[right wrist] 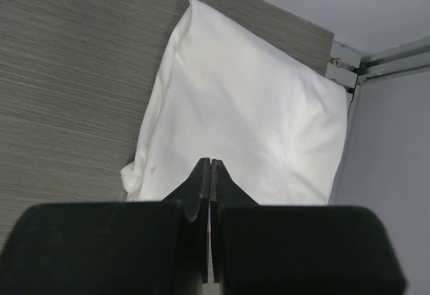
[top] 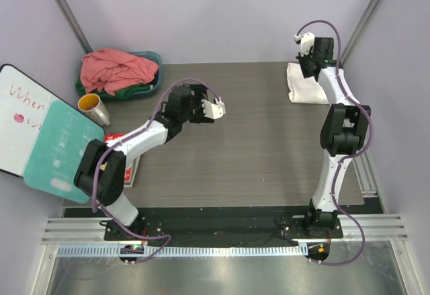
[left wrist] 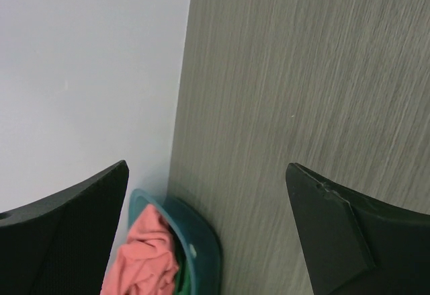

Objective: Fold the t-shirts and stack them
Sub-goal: Neatly place the folded tshirt to the corner

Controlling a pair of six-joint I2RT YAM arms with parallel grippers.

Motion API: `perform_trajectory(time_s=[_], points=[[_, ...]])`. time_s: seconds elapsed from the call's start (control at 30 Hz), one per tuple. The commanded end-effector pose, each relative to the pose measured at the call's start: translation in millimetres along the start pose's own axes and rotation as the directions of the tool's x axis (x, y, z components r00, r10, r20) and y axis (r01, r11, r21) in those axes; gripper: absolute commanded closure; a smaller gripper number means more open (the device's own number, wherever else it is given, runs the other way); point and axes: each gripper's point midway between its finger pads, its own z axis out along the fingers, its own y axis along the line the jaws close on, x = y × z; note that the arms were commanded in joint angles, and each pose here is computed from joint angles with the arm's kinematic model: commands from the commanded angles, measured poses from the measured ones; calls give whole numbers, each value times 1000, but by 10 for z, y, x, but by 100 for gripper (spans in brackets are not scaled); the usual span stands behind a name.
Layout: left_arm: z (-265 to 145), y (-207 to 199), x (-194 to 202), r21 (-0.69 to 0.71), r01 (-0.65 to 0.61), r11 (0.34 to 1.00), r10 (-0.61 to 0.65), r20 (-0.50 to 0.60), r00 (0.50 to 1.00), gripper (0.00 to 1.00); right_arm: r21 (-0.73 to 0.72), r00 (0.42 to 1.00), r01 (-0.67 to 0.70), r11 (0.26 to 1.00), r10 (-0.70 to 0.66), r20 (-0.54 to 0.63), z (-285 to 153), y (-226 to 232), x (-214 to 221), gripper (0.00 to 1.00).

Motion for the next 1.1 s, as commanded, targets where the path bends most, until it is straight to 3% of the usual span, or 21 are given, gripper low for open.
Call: perform_trajectory(time_s=[0.0, 0.1, 0.17, 0.2, 0.27, 0.3, 0.4, 0.43, 0.5, 0.77, 1.07], points=[[-104, 362, -69, -71, 230, 971, -229, 18, 973, 0, -37, 992, 17, 999, -12, 129, -417, 33, -422, 99], [-145, 571, -61, -106, 453, 885, -451, 46, 891, 0, -153, 989, 18, 988, 5, 150, -537, 349, -399, 98], [-187, 715, -52, -129, 533, 836, -529, 67, 846, 0, -255, 985, 31, 966, 13, 169, -672, 669, -393, 86], [-219, 769, -46, -134, 615, 777, -609, 87, 789, 0, -295, 983, 27, 955, 29, 183, -744, 794, -422, 50], [-263, 929, -71, -140, 706, 695, -694, 127, 708, 0, -406, 973, 24, 913, 72, 220, -963, 1044, -463, 1], [-296, 997, -9, -154, 795, 587, -782, 147, 606, 0, -456, 969, 42, 889, 75, 237, -1056, 1259, -528, 0], [-401, 1153, 152, -219, 884, 413, -872, 183, 453, 0, -381, 966, -63, 922, 152, 208, -1105, 1370, -594, 0], [-432, 1157, 161, -214, 917, 338, -903, 201, 380, 0, -342, 956, -121, 932, 202, 213, -1101, 1366, -660, 0], [-480, 1117, 308, -254, 928, 274, -925, 194, 327, 0, -220, 950, -181, 959, 228, 211, -1091, 1275, -656, 0], [-702, 1153, 730, -396, 901, 175, -940, 205, 273, 0, -125, 940, -227, 966, 251, 232, -1243, 1162, -560, 0], [-820, 1100, 787, -421, 889, 181, -941, 190, 282, 0, -46, 928, -269, 962, 272, 253, -1291, 1014, -537, 0]])
